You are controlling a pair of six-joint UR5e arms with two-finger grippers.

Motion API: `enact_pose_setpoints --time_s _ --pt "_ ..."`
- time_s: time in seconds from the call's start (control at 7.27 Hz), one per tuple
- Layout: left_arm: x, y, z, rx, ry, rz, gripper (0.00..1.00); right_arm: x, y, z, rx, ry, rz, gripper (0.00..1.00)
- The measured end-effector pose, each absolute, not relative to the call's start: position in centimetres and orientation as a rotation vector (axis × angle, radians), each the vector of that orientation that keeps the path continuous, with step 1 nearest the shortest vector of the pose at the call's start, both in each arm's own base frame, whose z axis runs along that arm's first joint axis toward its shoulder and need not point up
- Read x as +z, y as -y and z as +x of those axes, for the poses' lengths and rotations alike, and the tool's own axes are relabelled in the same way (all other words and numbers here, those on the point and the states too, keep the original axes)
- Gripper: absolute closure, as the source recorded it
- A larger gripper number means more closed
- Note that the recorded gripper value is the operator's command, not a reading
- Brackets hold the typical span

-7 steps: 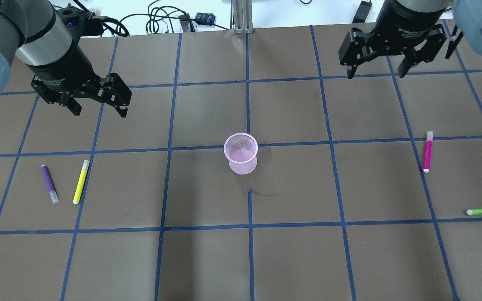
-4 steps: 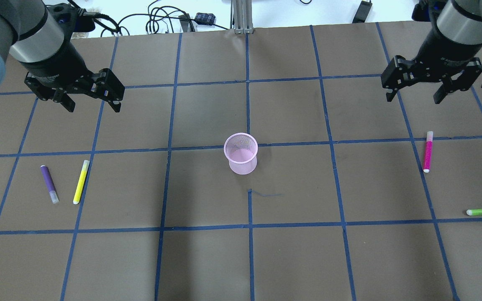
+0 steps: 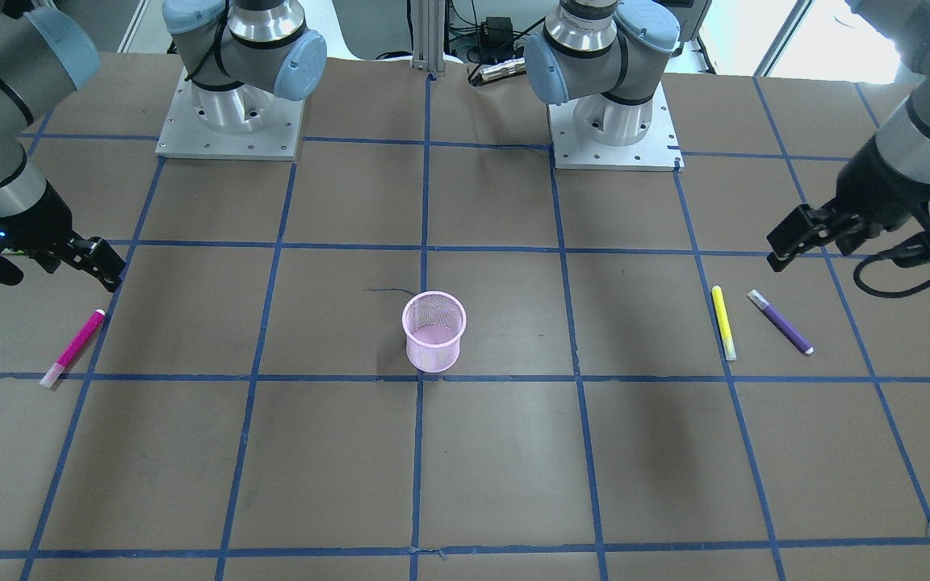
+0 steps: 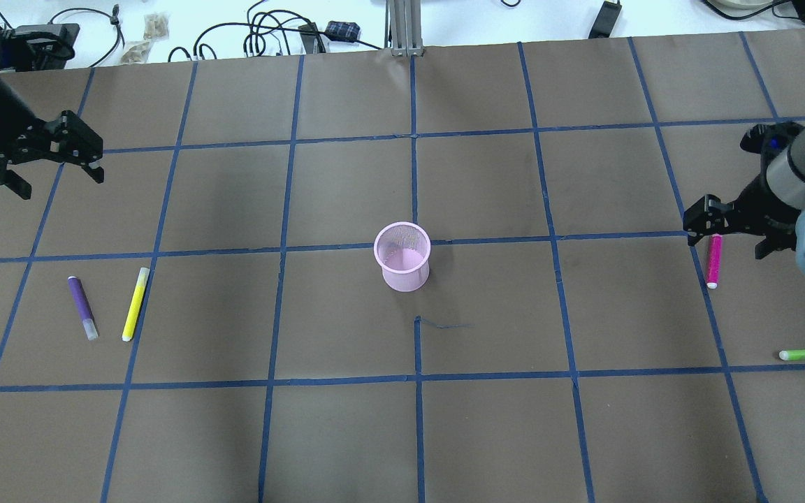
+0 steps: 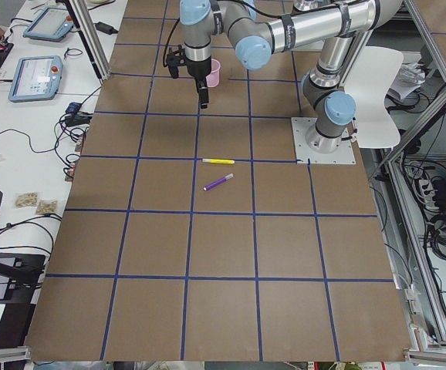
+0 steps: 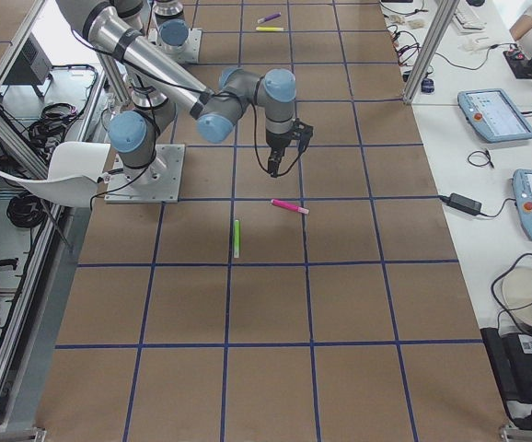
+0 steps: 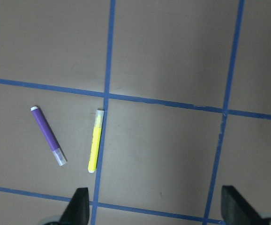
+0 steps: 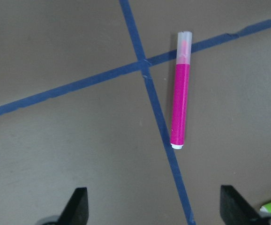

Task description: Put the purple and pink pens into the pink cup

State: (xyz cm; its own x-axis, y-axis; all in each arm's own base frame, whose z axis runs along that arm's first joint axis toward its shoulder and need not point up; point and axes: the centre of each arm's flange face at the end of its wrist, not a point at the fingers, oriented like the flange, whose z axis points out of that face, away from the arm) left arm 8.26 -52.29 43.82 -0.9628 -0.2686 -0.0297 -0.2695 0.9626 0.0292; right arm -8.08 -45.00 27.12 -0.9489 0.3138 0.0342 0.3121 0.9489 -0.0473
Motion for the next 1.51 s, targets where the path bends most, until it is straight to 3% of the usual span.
enact_pose_setpoints --time_s 0.41,0.69,0.96,1.24,1.38,1.51 --pt "37.2 51.9 17.5 0.164 -3.067 -0.666 0.0 20.0 44.5 -10.3 0.038 3.048 -0.591 0.05" --pt "31.6 51.9 20.6 0.076 -3.029 -0.75 0.0 18.6 45.8 -11.4 0.078 3.039 -0.583 0.19" --pt "27.3 51.9 21.3 0.032 -3.013 -0.762 0.0 18.4 46.3 -11.8 0.088 3.036 -0.576 0.51" --pt "24.4 51.7 22.6 0.073 -3.008 -0.81 0.03 18.2 46.3 -11.9 0.083 3.037 -0.573 0.64" --pt "23.1 51.4 23.6 0.099 -3.006 -0.842 0.1 17.8 46.4 -11.9 0.069 3.036 -0.572 0.89" --pt "21.9 51.3 24.2 0.124 -3.007 -0.86 0.12 17.3 46.3 -12.2 0.039 3.018 -0.568 1.0"
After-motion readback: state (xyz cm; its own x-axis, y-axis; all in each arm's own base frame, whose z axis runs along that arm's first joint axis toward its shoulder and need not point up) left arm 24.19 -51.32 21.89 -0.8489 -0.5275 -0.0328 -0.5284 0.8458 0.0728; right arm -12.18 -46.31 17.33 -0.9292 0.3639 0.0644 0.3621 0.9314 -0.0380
